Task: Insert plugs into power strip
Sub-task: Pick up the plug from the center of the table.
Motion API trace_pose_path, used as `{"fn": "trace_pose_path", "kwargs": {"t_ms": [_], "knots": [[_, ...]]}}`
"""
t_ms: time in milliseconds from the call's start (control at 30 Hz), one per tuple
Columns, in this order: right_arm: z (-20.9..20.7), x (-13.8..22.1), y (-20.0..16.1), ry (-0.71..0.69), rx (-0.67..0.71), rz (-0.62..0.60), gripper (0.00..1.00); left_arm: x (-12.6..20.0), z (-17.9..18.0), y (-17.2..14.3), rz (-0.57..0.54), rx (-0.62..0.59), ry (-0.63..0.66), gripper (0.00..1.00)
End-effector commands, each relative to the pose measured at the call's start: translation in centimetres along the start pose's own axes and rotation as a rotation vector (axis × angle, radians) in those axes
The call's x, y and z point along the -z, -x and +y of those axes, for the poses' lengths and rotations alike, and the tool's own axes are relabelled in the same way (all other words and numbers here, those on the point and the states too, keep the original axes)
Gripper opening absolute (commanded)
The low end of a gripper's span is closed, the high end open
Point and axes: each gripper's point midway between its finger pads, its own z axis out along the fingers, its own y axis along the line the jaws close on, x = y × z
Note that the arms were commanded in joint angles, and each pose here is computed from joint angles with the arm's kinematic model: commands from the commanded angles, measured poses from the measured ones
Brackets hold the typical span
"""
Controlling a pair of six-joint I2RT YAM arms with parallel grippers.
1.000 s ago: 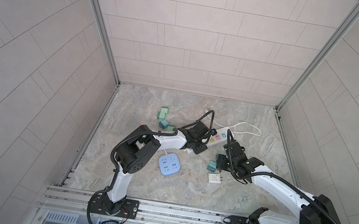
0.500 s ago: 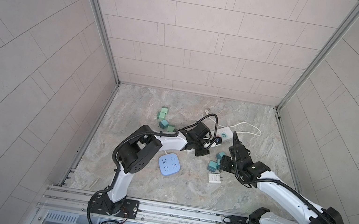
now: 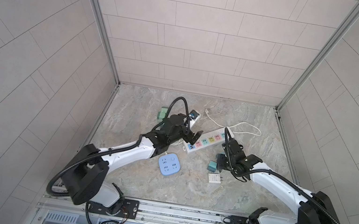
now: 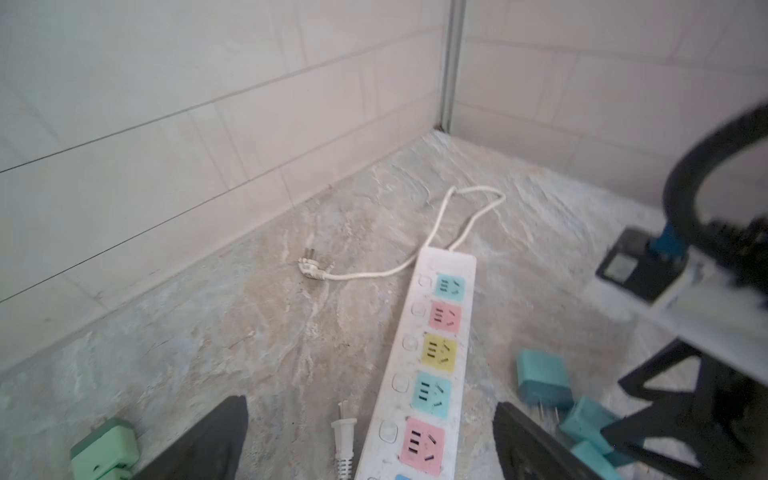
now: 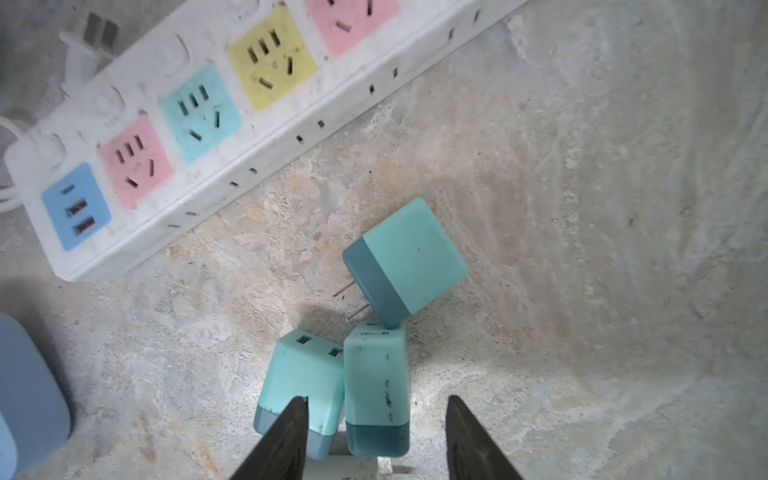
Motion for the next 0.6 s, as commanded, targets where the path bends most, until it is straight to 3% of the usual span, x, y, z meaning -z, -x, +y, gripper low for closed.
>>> {"fn": "trace_pose_path", "kwargs": {"t_ms": [0, 333, 467, 567], "knots": [[-0.3, -0.7, -0.4, -0.039, 0.019, 0.036, 0.51, 1.9, 1.2, -1.4, 0.007, 0.238, 0.015, 0.99], [-1.0, -3.2, -1.6, -0.101, 0.032, 0.107, 0.37, 4.6, 0.4, -2.7, 0.021, 0.317, -0.067, 0.99], [-0.6, -3.4, -1.5, -0.083, 0.036, 0.102, 0.20, 4.8, -0.9, -2.5, 0.035, 0.396, -0.167, 0.96], [0.2, -2.6, -0.8, -0.034, 0.042, 0.071, 0.12, 5.1, -2.7, -2.1, 0.020, 0.382, -0.289, 0.94]]}}
